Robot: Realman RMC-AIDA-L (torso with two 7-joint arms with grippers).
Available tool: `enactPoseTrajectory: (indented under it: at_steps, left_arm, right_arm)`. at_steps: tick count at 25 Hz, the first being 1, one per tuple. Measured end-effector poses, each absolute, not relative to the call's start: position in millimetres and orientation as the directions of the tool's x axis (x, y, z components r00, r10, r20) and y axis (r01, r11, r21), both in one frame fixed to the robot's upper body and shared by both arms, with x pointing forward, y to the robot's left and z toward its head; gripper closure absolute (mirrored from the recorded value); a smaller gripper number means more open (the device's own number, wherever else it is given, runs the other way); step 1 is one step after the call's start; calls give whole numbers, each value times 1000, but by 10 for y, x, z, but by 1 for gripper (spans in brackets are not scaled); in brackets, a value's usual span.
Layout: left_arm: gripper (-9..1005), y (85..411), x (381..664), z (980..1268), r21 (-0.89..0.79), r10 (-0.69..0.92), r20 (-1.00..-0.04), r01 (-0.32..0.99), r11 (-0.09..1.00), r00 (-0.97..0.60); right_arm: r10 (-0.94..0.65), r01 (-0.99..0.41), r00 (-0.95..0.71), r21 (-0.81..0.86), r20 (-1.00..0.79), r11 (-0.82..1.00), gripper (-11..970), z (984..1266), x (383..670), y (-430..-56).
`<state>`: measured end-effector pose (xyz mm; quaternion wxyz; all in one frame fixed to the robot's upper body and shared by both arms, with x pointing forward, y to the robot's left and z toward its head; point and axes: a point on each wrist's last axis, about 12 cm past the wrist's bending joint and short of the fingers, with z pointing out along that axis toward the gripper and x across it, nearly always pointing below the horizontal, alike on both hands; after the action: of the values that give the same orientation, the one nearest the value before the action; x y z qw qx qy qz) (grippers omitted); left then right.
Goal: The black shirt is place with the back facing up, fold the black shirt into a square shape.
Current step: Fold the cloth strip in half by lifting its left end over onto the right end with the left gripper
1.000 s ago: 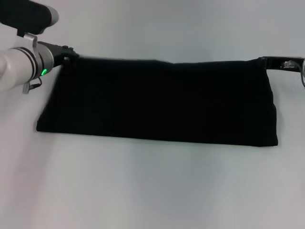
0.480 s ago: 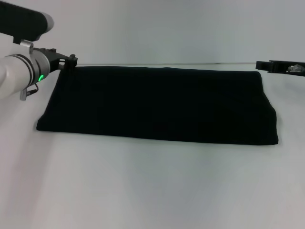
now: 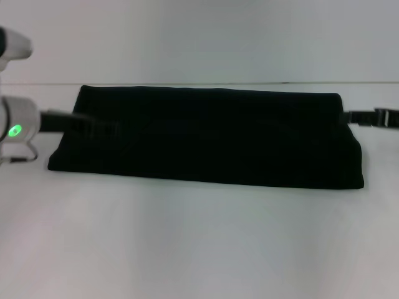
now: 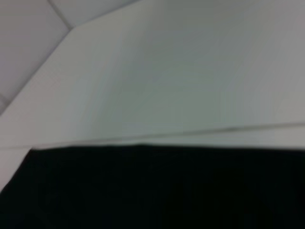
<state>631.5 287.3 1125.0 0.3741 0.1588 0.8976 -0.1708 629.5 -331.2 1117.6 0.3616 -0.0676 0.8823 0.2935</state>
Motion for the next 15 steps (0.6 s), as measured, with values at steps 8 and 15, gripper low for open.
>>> enactPoseTrajectory:
  at_steps: [8,15]
  left_arm:
    - [108,3066,5978,11222,-327,91,-622,363,872,-778]
    - [126,3267,5943,11143,-317,2,-622,254,914,-783]
  right_arm:
    - [123,-311,-759,521,-639,795,245,11068,6057,-3481]
    - [131,-304,-757,522,-640,797,246,11052,6046,-3496]
